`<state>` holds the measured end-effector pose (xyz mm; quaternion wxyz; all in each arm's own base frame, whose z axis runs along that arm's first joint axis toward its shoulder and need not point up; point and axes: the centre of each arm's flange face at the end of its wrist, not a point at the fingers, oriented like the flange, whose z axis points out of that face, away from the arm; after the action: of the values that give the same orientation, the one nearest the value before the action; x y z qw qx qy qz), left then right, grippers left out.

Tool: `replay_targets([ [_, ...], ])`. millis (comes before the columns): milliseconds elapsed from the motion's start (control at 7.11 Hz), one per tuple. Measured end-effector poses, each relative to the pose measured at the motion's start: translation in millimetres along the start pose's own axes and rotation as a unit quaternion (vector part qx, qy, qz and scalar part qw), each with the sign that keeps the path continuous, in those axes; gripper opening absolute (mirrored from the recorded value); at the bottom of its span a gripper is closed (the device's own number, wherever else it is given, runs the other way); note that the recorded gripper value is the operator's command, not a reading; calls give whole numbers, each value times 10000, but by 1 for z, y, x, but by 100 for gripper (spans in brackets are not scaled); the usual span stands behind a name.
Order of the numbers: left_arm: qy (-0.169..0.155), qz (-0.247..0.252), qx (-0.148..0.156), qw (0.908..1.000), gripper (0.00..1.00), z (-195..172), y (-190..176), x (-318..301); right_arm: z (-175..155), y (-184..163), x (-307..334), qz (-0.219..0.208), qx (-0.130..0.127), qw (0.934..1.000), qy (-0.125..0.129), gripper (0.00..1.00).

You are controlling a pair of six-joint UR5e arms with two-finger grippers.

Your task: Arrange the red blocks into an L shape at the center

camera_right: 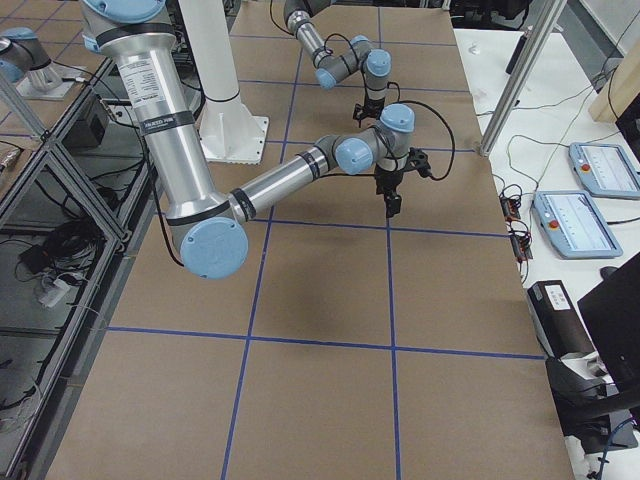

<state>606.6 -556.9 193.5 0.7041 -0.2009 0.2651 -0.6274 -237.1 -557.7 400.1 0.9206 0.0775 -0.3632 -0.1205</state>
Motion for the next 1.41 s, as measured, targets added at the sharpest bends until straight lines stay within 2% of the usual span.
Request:
replay_targets([
  [281, 41, 44, 90, 9999, 100, -26, -17, 10, -2, -2, -2, -11, 26, 10000, -8, 99],
  [422, 49, 323, 159, 9993, 100, -40, -35, 10, -3, -3, -4, -26, 52, 10000, 4, 99],
  [562, 91, 854, 191, 9961, 100, -45, -67, -1, -4, -4, -4, -44, 79, 9999, 48, 99],
  [703, 146, 1627, 219, 9863, 100, -46, -108, -17, -1, -6, -1, -46, 86, 9999, 127, 99],
  [844, 218, 2431, 270, 9694, 100, -51, -155, -29, 8, -6, 8, 13, 33, 9997, 235, 99],
  [984, 312, 3178, 342, 9470, 100, -62, -207, -40, 13, -5, 19, 91, -3, 9995, 309, 99],
  [1125, 332, 3947, 412, 9173, 100, -75, -263, -53, 10, -6, 34, 205, 25, 9991, 362, 99],
  [1406, 196, 5360, 337, 8433, 100, -99, -386, -76, -1, -9, 101, 723, 42, 9965, 422, 99],
])
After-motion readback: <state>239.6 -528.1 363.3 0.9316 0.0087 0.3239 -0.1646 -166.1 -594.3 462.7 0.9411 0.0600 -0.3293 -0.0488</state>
